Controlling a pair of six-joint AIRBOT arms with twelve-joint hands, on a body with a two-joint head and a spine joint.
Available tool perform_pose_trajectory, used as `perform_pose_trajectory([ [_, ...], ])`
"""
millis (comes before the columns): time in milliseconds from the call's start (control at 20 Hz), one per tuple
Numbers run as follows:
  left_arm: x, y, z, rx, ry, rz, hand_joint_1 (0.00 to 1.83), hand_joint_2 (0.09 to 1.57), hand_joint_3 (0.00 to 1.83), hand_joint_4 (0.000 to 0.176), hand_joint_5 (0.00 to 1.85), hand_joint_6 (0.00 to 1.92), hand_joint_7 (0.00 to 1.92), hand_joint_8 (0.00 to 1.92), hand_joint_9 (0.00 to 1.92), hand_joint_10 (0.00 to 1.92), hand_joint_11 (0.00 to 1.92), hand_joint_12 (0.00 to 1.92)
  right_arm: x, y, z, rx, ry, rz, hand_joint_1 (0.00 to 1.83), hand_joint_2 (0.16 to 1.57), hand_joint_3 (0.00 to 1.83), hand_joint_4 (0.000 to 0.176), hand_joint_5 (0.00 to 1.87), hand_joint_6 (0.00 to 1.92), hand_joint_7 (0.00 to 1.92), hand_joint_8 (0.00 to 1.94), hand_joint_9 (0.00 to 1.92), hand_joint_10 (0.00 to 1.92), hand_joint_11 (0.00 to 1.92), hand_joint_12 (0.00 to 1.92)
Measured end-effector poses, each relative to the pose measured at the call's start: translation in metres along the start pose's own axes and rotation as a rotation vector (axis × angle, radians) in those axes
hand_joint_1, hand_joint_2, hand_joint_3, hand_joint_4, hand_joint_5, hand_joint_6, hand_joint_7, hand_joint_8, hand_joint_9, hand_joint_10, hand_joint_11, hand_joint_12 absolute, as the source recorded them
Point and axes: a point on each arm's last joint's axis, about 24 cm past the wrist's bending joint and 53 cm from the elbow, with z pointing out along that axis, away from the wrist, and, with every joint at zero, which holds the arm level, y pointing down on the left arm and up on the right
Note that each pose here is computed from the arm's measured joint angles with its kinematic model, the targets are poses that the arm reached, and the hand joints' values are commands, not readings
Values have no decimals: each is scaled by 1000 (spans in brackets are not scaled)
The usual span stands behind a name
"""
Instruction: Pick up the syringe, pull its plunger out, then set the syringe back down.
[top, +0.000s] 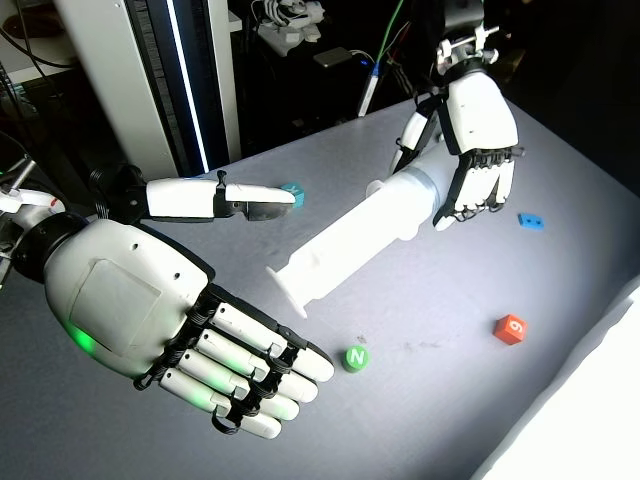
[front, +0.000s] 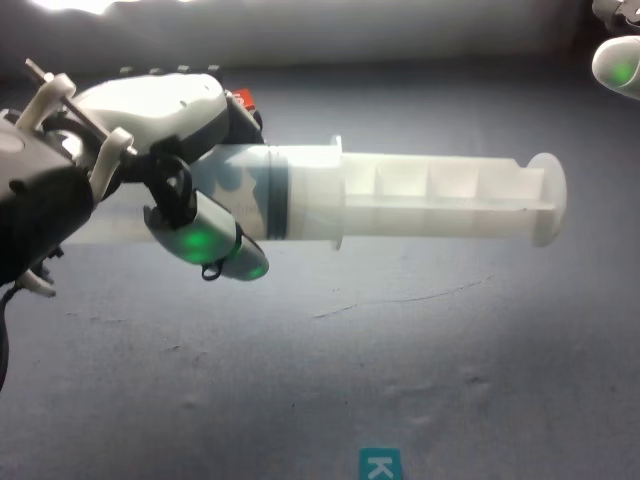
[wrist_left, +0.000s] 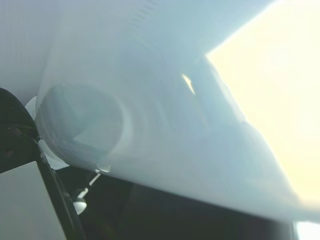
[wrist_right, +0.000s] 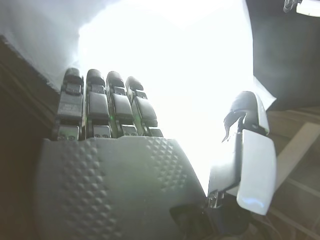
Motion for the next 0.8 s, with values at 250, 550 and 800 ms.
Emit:
perform_pose_trajectory([
  [250, 5, 21, 4, -11, 4, -25, 1361, 1097, 0, 0, 1086, 546, 992, 1117, 905, 1223, 475, 1363, 1, -2, -1, -2, 0, -11, 198, 1002, 12, 0, 84, 8, 83, 11, 60, 12, 17, 8],
  [550, 47, 34, 7, -11, 78, -100, 1275, 1087, 0, 0, 1169, 430, 984, 1242, 910, 1092, 509, 1358, 1, 0, -1, -9, -1, -14, 202, 1036, 13, 0, 86, 7, 83, 6, 64, 8, 15, 10],
  [800, 62, 48, 10, -23, 98, -118, 1282, 1069, 0, 0, 1183, 419, 1041, 1147, 954, 1058, 505, 1369, 1, 0, -1, -9, -2, -14, 227, 1056, 12, 0, 79, 1, 78, 1, 61, 2, 8, 13],
])
